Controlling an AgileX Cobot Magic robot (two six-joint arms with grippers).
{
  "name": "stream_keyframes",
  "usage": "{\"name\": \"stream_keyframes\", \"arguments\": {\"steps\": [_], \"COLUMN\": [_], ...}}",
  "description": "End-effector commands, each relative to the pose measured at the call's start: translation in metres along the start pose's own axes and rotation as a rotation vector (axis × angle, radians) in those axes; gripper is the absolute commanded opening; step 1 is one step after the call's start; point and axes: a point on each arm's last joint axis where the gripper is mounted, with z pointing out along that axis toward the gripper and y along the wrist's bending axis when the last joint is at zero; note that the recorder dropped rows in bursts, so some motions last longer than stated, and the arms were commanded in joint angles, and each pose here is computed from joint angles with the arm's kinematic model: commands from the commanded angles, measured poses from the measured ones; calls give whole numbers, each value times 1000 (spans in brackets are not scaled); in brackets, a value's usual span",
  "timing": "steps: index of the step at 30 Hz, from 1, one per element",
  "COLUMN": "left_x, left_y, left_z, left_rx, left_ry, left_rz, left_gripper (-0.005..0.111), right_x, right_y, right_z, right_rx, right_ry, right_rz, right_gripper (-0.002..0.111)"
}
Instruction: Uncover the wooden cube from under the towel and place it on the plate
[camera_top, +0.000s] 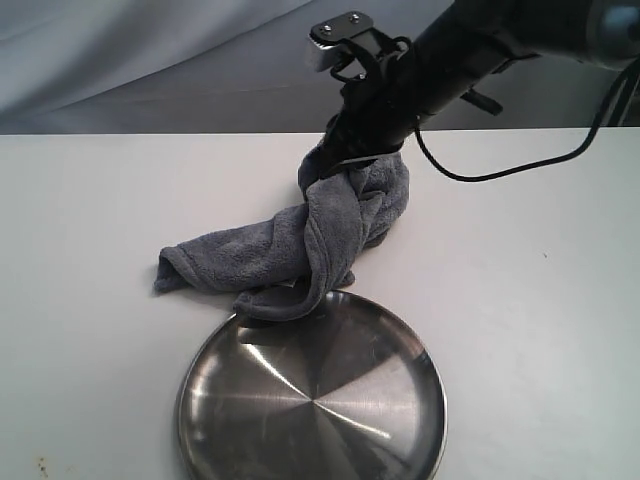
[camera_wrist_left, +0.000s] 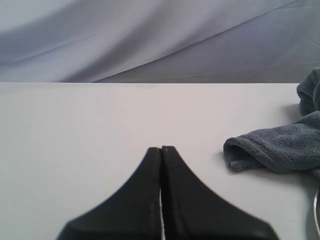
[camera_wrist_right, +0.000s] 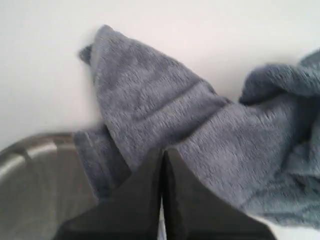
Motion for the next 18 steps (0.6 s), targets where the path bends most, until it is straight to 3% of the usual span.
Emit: {"name": "stream_keyframes", "arguments": {"steps": [1, 7, 15, 16, 18], "left_x": [-1, -1, -1, -1, -1], "left_y": [0, 0, 0, 0, 0], "left_z": [0, 0, 0, 0, 0], "left_rx": [5, 5, 5, 5, 5], "left_ry": [-14, -14, -14, -14, -14], "left_rz": [0, 0, 0, 0, 0], "left_gripper": [0, 0, 0, 0, 0], "right_x": [-17, -29, -29, -29, -25], "right_y": [8, -1, -3, -3, -6], "right_z": [4, 2, 1, 1, 1], "right_rx": [51, 180, 192, 198, 233], "right_ry": [-119, -244, -246, -240, -194], "right_rz": [-40, -36, -41, -50, -115], "right_gripper": [0, 0, 1, 5, 26]}}
